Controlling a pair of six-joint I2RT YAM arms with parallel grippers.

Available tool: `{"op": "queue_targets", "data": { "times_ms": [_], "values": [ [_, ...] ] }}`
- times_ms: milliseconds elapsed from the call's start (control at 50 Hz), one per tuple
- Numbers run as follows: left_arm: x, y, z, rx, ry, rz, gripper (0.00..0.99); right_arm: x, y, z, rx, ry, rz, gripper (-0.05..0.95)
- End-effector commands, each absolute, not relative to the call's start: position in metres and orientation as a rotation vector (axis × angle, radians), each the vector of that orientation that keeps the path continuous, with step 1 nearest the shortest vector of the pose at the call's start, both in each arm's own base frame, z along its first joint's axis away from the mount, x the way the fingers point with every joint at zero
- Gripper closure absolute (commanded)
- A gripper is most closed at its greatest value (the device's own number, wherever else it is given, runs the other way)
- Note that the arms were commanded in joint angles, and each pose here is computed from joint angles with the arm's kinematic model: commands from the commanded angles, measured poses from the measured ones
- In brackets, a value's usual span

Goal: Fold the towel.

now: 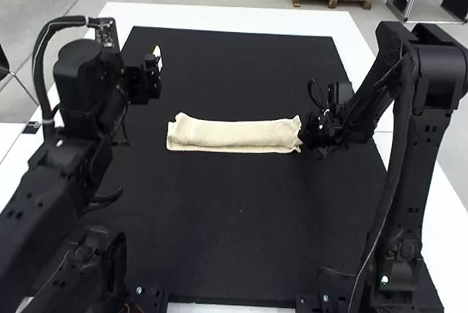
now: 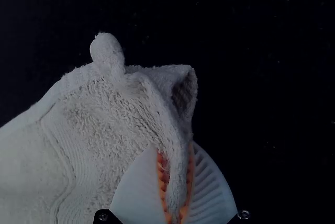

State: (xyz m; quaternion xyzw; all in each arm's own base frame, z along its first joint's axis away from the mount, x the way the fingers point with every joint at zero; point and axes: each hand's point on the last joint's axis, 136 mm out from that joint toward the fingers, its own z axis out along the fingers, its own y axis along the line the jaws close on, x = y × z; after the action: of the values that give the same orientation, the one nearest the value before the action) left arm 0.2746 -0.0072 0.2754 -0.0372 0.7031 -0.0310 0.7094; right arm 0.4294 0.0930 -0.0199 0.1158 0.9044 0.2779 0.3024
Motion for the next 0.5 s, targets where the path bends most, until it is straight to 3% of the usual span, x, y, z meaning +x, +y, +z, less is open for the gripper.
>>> {"op": "queue_targets", "data": {
  "times_ms": [0, 480],
  "values": [
    [0.263, -0.001, 0.290, -0.114, 1.503, -0.050, 0.057, 0.428, 0.077, -0.033, 0.324, 2.427, 0.704, 0.90],
    [0.246, 0.008, 0.299, -0.136, 1.431, -0.017, 0.057, 0.445, 0.048, 0.013, 0.332, 2.344, 0.660, 0.90]
  ]
}}
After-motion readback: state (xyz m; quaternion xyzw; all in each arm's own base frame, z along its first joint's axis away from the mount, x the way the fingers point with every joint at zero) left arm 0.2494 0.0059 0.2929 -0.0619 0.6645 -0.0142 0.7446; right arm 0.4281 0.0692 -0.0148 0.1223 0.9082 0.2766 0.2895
